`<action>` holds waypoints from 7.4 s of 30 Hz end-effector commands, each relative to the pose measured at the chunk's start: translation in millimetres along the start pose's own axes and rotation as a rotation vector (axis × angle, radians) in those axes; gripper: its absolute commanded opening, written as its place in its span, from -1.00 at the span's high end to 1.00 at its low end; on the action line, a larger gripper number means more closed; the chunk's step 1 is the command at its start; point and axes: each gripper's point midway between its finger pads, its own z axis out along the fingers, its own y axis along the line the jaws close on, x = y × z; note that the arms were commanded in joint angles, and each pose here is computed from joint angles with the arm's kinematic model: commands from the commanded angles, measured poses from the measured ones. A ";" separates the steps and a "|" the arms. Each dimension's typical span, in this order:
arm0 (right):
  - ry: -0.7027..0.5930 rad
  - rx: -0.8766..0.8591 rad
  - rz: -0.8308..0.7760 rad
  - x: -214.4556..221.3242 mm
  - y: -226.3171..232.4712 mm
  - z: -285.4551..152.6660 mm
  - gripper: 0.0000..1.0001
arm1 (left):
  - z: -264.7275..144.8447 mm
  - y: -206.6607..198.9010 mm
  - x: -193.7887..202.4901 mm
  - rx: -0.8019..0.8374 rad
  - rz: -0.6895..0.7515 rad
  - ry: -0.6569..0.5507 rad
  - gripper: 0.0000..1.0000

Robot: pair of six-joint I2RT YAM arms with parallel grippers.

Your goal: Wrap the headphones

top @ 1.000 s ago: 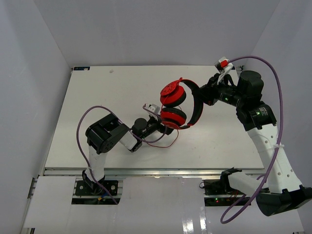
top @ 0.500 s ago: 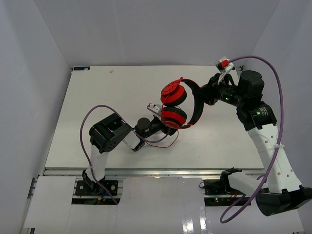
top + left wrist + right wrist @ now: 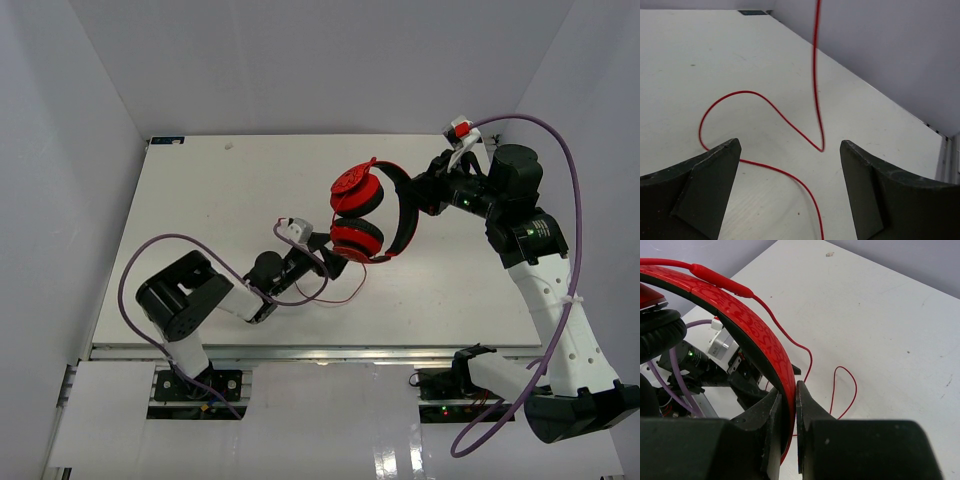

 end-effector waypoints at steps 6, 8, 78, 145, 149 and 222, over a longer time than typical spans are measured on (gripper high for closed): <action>-0.062 -0.016 -0.010 -21.0 7.9 -5.1 0.85 | 23.9 -78.9 -4.5 0.386 0.044 -0.062 -0.80; -0.058 -0.020 -0.005 -19.4 8.0 -4.3 0.85 | 31.7 -77.4 1.7 0.371 0.042 -0.055 -0.79; 0.095 0.677 -0.428 71.4 -148.9 28.2 0.85 | 9.8 -79.8 -32.1 0.092 0.423 0.580 0.87; 0.457 -0.170 -0.510 190.9 -15.2 60.3 0.85 | -43.0 -21.2 -100.5 -0.160 0.716 0.545 0.57; 0.432 -0.218 -0.479 184.4 -0.5 54.2 0.85 | -35.2 -10.4 -98.7 -0.166 0.638 0.532 0.56; 0.009 -0.031 -0.268 -26.6 12.1 -6.9 0.85 | -13.2 -51.9 23.7 0.365 0.101 0.204 -0.71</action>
